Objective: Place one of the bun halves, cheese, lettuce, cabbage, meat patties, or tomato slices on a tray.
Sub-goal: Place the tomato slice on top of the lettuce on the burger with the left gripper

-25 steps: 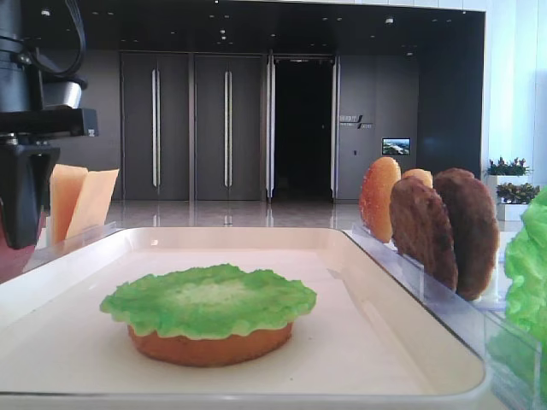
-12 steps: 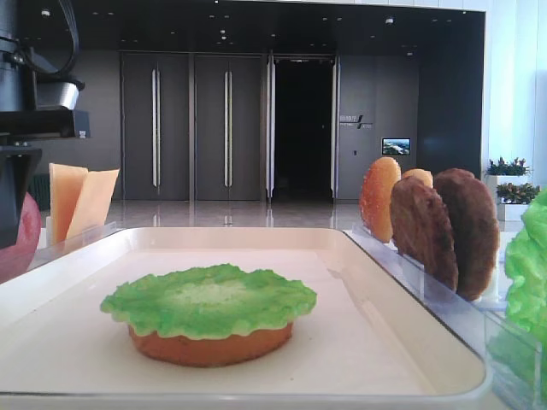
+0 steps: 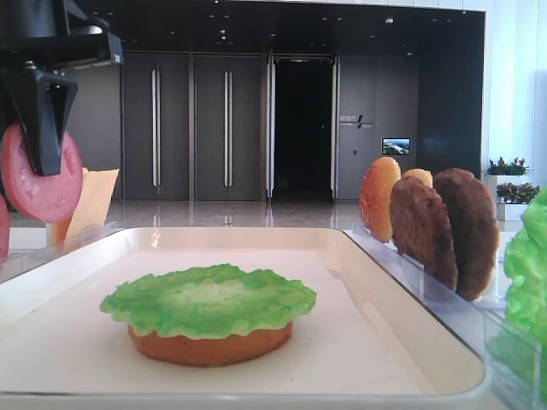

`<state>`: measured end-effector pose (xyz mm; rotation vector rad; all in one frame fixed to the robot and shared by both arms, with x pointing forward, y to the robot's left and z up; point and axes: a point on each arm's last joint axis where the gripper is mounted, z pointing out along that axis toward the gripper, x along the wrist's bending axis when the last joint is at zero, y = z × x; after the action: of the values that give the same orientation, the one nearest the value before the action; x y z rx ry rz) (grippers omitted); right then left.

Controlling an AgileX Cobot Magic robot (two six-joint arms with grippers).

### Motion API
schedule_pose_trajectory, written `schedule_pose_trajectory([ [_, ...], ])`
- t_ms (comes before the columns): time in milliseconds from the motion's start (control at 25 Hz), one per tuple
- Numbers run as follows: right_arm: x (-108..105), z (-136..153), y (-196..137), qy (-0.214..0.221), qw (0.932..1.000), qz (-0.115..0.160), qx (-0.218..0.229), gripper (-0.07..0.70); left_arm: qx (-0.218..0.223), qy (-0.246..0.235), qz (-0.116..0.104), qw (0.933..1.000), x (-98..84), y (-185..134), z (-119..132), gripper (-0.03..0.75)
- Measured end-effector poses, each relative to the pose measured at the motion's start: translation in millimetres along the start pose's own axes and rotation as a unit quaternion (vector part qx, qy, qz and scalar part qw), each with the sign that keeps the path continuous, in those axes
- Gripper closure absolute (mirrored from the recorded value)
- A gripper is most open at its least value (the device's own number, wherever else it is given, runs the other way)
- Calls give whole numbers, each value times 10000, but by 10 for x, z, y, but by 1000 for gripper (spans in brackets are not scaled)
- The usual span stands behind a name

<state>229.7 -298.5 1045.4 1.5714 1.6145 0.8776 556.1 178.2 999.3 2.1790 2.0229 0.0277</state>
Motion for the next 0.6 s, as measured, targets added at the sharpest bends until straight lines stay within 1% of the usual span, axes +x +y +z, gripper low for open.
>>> schedule_pose_trajectory([
  [280, -1, 0, 0, 43, 10000, -26, -1, 218, 275, 52, 15, 9996, -16, 6, -142, 665],
  [440, -1, 0, 0, 43, 10000, -26, -1, 218, 258, 45, 48, 9996, -15, -21, -255, 665],
  [520, -1, 0, 0, 43, 10000, -26, -1, 218, 242, 66, 137, 9996, -24, -61, -335, 665],
  [600, -1, 0, 0, 43, 10000, -26, -1, 218, 163, 142, 282, 9994, -56, -120, -444, 665],
])
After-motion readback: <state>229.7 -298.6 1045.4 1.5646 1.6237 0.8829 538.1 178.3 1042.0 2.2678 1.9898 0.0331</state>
